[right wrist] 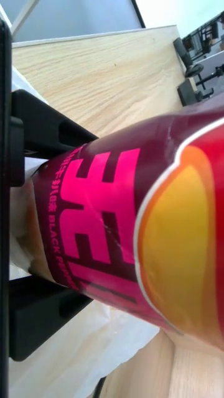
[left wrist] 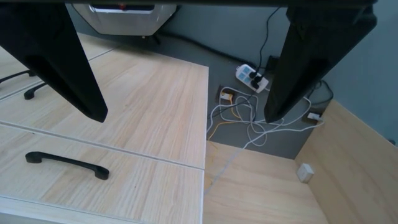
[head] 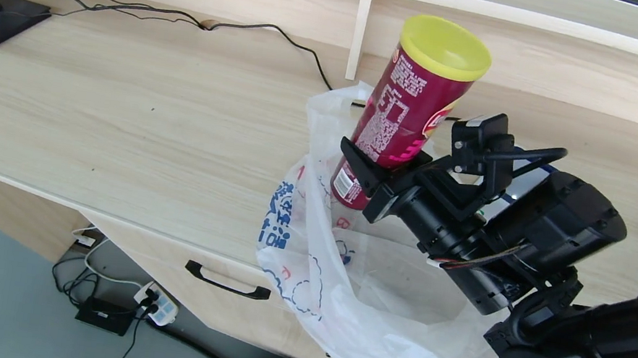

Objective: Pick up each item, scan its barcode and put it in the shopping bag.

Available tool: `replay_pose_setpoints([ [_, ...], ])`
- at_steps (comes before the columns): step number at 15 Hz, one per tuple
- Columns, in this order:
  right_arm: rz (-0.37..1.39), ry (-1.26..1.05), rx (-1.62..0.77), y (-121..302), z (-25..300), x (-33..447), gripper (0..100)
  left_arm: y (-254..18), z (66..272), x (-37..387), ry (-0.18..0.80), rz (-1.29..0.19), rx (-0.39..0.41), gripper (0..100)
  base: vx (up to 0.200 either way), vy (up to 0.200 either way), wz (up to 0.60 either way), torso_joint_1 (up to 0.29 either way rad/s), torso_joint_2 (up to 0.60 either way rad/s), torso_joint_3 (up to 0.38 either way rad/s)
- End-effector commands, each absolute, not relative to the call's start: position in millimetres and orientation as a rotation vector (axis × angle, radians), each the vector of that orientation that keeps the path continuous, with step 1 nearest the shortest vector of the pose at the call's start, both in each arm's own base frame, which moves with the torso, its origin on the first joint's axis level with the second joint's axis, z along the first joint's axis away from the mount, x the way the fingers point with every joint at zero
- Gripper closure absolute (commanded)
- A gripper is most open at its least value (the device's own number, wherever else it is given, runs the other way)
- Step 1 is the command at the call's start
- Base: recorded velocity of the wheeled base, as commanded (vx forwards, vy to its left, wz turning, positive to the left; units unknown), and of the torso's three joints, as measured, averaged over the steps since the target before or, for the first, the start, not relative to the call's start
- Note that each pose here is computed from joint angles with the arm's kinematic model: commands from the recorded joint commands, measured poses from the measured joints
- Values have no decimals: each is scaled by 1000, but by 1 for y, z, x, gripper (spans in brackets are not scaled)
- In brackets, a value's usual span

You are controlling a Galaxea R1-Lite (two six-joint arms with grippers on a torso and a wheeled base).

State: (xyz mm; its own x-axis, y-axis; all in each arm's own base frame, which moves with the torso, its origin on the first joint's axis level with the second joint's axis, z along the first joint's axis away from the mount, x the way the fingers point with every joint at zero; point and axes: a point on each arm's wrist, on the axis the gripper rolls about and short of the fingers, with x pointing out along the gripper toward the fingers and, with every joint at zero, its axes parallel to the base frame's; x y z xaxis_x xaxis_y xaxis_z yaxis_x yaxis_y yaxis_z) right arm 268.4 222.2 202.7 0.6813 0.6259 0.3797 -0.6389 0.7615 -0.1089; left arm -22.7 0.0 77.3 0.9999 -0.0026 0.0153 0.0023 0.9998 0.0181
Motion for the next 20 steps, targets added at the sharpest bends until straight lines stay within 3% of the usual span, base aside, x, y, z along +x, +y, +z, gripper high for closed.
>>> replay_pose_setpoints([
  [1, 706, -401, 21, 223, 197, 272, 100, 0, 77, -23, -15, -3, 18, 0, 0, 0, 0, 0, 0, 0],
  [5, 707, -397, 18, 225, 195, 273, 100, 0, 77, -23, -15, -3, 18, 0, 0, 0, 0, 0, 0, 0],
  [6, 721, -393, 13, 227, 192, 274, 0, 0, 77, -23, -15, -3, 18, 0, 0, 0, 0, 0, 0, 0],
  [14, 730, -433, 30, 226, 197, 272, 0, 0, 77, -23, -15, -3, 18, 0, 0, 0, 0, 0, 0, 0],
  [16, 773, -430, 101, 239, 200, 252, 0, 0, 77, -23, -15, -3, 18, 0, 0, 0, 0, 0, 0, 0],
  [20, 733, -450, 89, 225, 209, 239, 0, 0, 77, -23, -15, -3, 18, 0, 0, 0, 0, 0, 0, 0],
])
